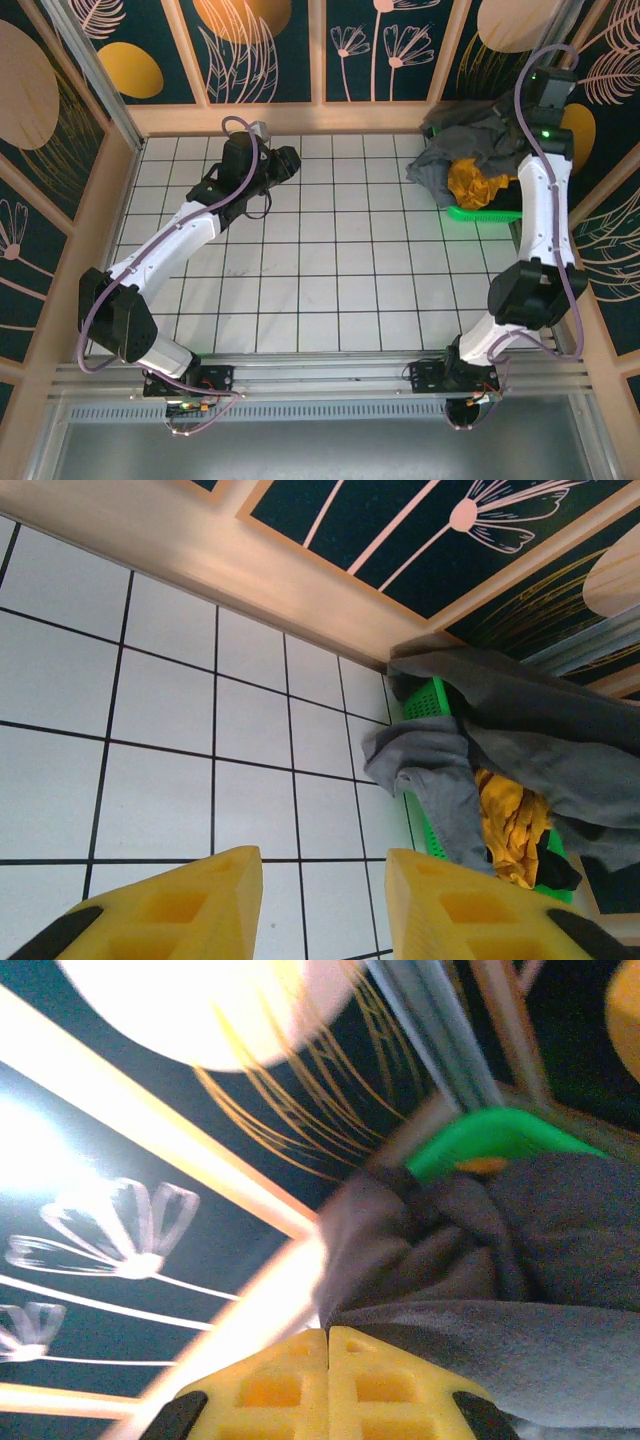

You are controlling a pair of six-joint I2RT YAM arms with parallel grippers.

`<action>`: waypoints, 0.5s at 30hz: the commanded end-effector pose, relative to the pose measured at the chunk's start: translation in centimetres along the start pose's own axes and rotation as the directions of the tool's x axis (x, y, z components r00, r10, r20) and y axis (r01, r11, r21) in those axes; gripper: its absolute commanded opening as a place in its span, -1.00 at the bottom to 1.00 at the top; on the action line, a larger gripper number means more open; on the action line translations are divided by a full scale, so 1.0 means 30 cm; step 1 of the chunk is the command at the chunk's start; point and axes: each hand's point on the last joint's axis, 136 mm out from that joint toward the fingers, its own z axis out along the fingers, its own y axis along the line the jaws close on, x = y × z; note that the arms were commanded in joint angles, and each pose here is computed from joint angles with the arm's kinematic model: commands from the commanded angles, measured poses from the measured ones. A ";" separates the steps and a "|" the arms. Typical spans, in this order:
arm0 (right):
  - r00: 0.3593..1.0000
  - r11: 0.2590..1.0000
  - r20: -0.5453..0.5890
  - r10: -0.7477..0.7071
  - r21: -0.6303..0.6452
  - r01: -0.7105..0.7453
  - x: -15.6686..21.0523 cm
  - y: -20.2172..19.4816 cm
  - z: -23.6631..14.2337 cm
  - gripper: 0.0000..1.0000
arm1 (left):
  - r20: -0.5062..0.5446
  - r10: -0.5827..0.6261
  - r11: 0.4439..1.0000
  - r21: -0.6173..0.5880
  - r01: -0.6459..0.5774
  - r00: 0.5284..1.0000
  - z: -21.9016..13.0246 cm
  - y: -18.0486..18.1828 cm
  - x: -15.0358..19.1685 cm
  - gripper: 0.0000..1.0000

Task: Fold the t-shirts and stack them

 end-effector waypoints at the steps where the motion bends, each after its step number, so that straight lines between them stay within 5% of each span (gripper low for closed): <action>1: 0.990 0.969 0.139 0.015 -0.247 0.020 -0.153 0.214 -0.128 -1.00 | 0.013 0.023 1.000 0.018 -0.024 1.000 -0.017 -0.025 -0.017 -0.25; 6: 0.965 0.826 0.263 -0.001 -0.544 0.149 -0.253 0.515 -0.365 -1.00 | 0.030 0.027 0.999 -0.022 -0.026 0.999 -0.029 -0.002 -0.026 -0.27; 10: 0.942 0.712 0.334 0.011 -0.665 0.227 -0.265 0.725 -0.555 -1.00 | 0.067 0.029 0.995 -0.100 -0.022 0.997 -0.060 0.044 -0.045 -0.27; 15: 0.961 0.607 0.271 -0.049 -0.756 0.244 -0.056 0.944 -0.655 -1.00 | 0.175 0.037 0.965 -0.262 0.010 0.984 -0.153 0.128 -0.111 -0.25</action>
